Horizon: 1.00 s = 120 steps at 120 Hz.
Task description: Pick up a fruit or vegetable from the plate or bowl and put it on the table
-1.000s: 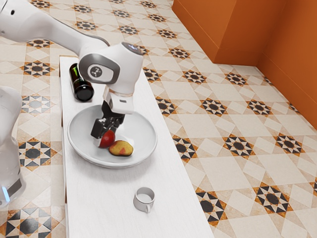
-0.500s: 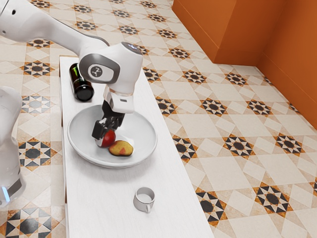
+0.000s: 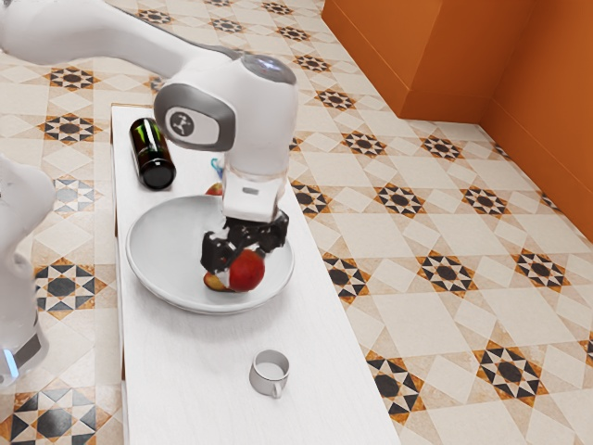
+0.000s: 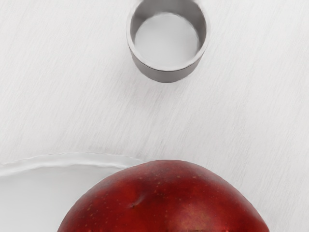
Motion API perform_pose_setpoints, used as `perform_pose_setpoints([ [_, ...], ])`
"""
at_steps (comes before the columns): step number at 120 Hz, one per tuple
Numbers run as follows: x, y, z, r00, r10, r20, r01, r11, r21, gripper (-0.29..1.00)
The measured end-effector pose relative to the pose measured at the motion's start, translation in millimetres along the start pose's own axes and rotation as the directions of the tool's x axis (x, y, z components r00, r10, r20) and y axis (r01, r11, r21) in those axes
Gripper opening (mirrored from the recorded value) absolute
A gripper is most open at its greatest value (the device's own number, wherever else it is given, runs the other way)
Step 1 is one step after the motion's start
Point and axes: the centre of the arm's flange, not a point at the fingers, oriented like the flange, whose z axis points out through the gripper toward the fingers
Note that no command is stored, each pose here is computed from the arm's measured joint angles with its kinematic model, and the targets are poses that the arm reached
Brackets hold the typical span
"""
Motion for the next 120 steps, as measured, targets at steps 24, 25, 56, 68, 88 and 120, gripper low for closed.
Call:
perform_pose_setpoints([
  [24, 140.6, 46.6, 18.8, 0.98, 0.193, 0.046, -0.192, 0.981, -0.014, 0.36],
  [25, 144.6, 47.8, 20.0, 0.979, 0.197, 0.047, -0.196, 0.98, -0.015, 0.36],
  [56, 204.1, 91.0, 69.9, 0.964, 0.252, 0.089, -0.245, 0.966, -0.084, 0.36],
  [68, 208.6, 100.1, 81.8, 0.963, 0.25, 0.099, -0.241, 0.966, -0.098, 0.36],
  [88, 211.1, 113.7, 92.2, 0.963, 0.247, 0.111, -0.235, 0.966, -0.111, 0.43],
  [120, 185.6, 83.2, 16.7, 0.995, 0.095, -0.021, -0.096, 0.989, -0.11, 0.65],
])
